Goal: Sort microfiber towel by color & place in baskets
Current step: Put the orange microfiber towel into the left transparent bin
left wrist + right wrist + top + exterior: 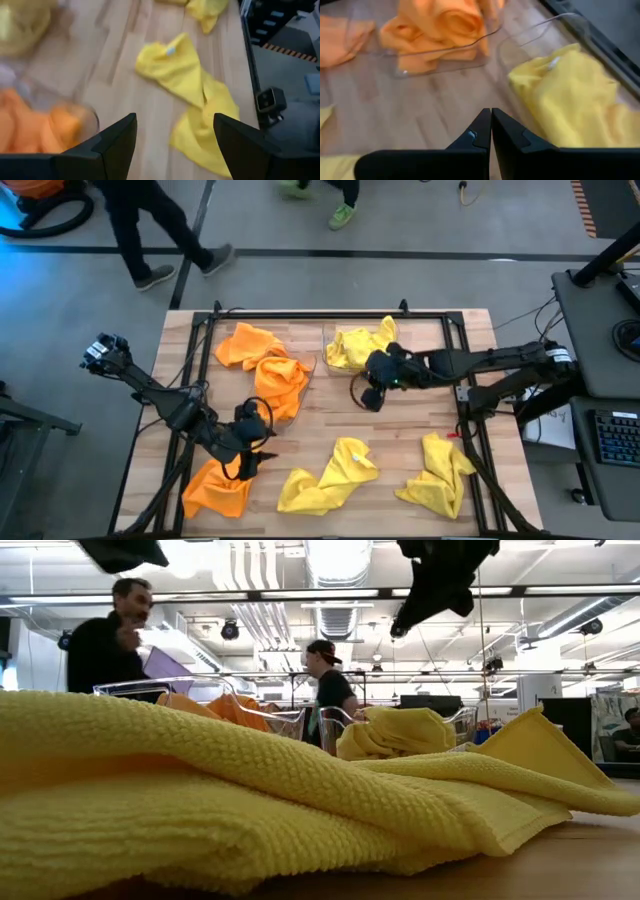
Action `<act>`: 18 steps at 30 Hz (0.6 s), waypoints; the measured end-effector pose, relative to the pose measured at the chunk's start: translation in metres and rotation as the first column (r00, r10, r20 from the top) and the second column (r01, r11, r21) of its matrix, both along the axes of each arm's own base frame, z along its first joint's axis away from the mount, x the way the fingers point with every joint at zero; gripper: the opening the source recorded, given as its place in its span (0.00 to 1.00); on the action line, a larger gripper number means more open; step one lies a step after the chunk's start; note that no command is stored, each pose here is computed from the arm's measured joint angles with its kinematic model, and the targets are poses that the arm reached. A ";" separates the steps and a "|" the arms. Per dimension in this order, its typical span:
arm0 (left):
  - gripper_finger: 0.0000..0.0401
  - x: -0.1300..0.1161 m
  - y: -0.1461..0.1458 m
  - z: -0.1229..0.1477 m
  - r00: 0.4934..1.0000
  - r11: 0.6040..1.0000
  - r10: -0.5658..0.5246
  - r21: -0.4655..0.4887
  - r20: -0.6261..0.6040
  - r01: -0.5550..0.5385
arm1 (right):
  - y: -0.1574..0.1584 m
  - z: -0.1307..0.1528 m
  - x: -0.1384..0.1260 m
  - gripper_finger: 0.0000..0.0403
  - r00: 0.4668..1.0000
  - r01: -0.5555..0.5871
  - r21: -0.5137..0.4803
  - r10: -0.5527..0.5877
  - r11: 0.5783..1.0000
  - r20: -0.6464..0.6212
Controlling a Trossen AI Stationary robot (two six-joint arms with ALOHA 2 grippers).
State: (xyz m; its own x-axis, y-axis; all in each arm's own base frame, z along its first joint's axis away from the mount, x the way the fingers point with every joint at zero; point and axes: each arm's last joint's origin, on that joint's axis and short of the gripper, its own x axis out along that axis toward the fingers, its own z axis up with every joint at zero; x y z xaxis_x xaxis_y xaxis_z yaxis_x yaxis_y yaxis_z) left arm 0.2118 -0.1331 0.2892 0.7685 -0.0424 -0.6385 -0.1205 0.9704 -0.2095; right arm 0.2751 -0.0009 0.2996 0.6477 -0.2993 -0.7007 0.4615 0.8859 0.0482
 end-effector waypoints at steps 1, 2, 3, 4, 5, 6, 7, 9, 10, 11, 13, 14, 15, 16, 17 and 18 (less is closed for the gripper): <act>0.62 -0.002 -0.001 -0.002 1.000 1.000 0.009 -0.021 -0.025 -0.009 | 0.004 0.000 0.000 0.02 1.000 -0.013 0.002 0.013 1.000 0.000; 0.62 -0.005 -0.002 -0.003 0.999 0.999 0.022 -0.039 -0.048 -0.024 | 0.008 -0.001 0.001 0.02 1.000 -0.027 0.003 0.027 1.000 0.001; 0.62 -0.007 -0.003 -0.005 0.997 0.998 0.037 -0.050 -0.074 -0.041 | 0.013 -0.001 0.002 0.02 0.999 -0.043 0.003 0.043 0.999 0.007; 0.62 -0.010 -0.005 -0.008 0.994 0.997 0.051 -0.056 -0.100 -0.057 | 0.017 -0.001 0.002 0.02 0.998 -0.059 0.001 0.058 0.998 0.010; 0.62 -0.012 -0.007 -0.011 0.990 0.995 0.065 -0.061 -0.125 -0.073 | 0.021 -0.001 0.001 0.02 0.997 -0.075 0.000 0.075 0.997 0.007; 0.62 -0.013 -0.009 -0.013 0.986 0.994 0.078 -0.068 -0.147 -0.089 | 0.025 -0.001 0.001 0.02 0.996 -0.092 -0.001 0.092 0.996 0.007; 0.62 -0.015 -0.011 -0.016 0.982 0.992 0.091 -0.074 -0.168 -0.105 | 0.029 -0.001 0.001 0.02 0.994 -0.107 -0.001 0.107 0.994 0.008; 0.62 -0.017 -0.015 -0.021 0.972 0.987 0.112 -0.088 -0.205 -0.132 | 0.038 -0.002 0.000 0.02 0.990 -0.139 -0.001 0.139 0.990 0.007; 0.62 -0.017 -0.018 -0.024 0.968 0.986 0.113 -0.098 -0.225 -0.138 | 0.042 -0.002 -0.001 0.02 0.988 -0.154 -0.001 0.154 0.988 0.005; 0.62 -0.017 -0.020 -0.026 0.963 0.984 0.114 -0.106 -0.244 -0.143 | 0.046 -0.003 -0.002 0.02 0.986 -0.169 -0.001 0.169 0.986 0.004; 0.62 -0.018 -0.025 -0.032 0.953 0.982 0.104 -0.122 -0.286 -0.144 | 0.055 -0.004 -0.003 0.02 0.980 -0.198 0.000 0.198 0.980 0.009; 0.62 -0.017 -0.027 -0.035 0.946 0.981 0.099 -0.129 -0.310 -0.145 | 0.059 -0.004 -0.003 0.02 0.978 -0.210 0.002 0.210 0.978 0.016; 0.62 -0.017 -0.029 -0.038 0.937 0.980 0.091 -0.136 -0.336 -0.144 | 0.062 -0.006 -0.004 0.02 0.975 -0.221 0.004 0.221 0.975 0.021; 0.62 -0.017 -0.031 -0.041 0.927 0.979 0.086 -0.143 -0.365 -0.147 | 0.066 -0.007 -0.004 0.02 0.973 -0.232 0.007 0.231 0.973 0.023; 0.62 -0.016 -0.032 -0.044 0.915 0.977 0.085 -0.148 -0.394 -0.155 | 0.070 -0.009 -0.005 0.02 0.970 -0.242 0.012 0.241 0.970 0.027; 0.62 -0.016 -0.033 -0.047 0.904 0.975 0.090 -0.150 -0.419 -0.167 | 0.073 -0.010 -0.006 0.02 0.968 -0.250 0.016 0.249 0.968 0.034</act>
